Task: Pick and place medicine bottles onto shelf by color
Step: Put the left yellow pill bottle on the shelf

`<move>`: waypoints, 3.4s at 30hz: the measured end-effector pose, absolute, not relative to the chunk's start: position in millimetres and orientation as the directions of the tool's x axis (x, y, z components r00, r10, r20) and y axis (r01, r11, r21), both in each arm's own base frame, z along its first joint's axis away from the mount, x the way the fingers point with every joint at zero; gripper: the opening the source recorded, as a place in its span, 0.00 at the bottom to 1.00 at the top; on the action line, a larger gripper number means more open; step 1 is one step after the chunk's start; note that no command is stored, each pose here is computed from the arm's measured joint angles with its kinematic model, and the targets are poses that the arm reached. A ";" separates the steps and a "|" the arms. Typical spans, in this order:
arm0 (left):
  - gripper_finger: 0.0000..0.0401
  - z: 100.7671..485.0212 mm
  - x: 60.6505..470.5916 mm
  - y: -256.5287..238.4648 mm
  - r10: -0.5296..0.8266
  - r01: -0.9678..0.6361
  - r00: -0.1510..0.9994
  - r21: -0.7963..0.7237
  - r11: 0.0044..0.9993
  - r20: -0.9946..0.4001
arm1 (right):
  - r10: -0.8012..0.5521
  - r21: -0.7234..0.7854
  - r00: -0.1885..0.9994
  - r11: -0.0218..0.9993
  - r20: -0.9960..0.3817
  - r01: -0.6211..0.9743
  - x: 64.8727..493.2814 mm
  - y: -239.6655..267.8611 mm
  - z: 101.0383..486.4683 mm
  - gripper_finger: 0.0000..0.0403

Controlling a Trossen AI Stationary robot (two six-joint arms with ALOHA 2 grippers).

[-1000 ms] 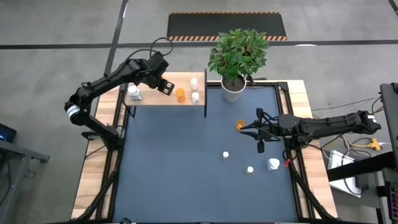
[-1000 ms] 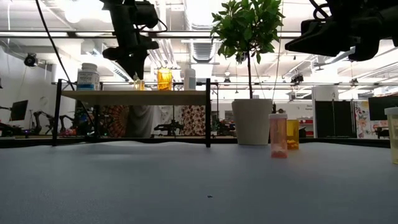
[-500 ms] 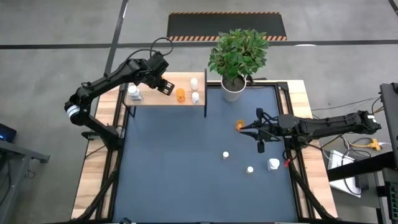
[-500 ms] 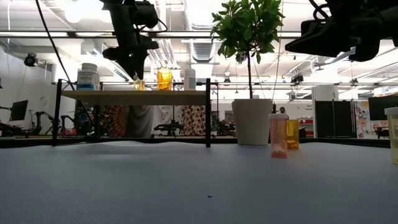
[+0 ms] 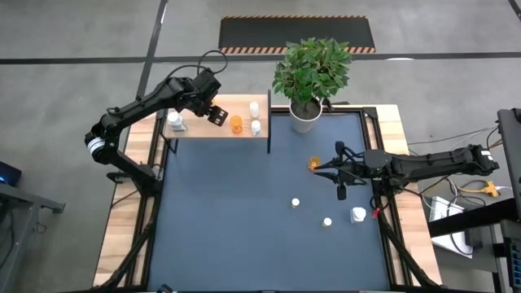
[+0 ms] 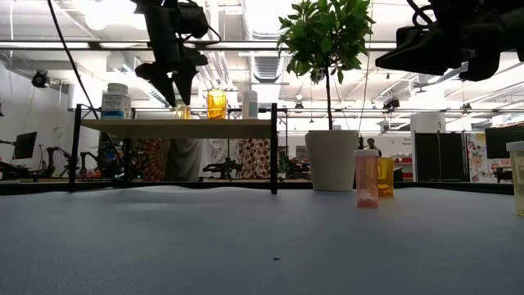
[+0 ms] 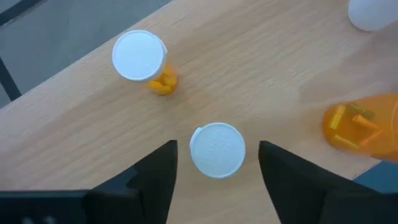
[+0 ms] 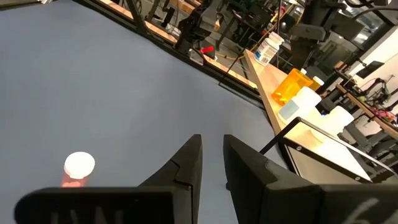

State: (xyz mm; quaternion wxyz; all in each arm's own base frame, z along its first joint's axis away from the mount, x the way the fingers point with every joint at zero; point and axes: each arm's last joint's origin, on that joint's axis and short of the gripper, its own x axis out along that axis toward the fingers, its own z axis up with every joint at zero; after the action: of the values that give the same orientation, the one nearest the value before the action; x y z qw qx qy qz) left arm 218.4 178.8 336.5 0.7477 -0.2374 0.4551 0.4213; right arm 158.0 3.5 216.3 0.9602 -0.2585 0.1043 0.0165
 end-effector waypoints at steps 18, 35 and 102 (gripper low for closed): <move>0.55 381.1 216.6 170.1 0.432 -0.832 0.337 -0.050 0.552 -0.837 | -0.022 -0.494 0.978 0.866 -0.208 -0.086 158.0 3.5 216.3 0.14; 0.14 354.8 228.5 163.2 0.381 -0.819 0.319 -0.050 0.571 -0.868 | -0.022 -0.493 0.978 0.866 -0.208 -0.085 158.0 3.5 216.3 0.14; 0.02 338.1 230.1 167.6 0.448 -0.844 0.257 0.027 0.536 -0.857 | -0.022 -0.492 0.976 0.866 -0.216 -0.089 157.8 3.5 215.6 0.14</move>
State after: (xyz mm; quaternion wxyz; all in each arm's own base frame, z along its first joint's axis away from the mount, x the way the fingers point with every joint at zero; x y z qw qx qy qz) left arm 230.1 167.6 338.1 0.7595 -0.2267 0.4370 0.4252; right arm 157.8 3.5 215.6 0.9599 -0.2585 0.1076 0.0174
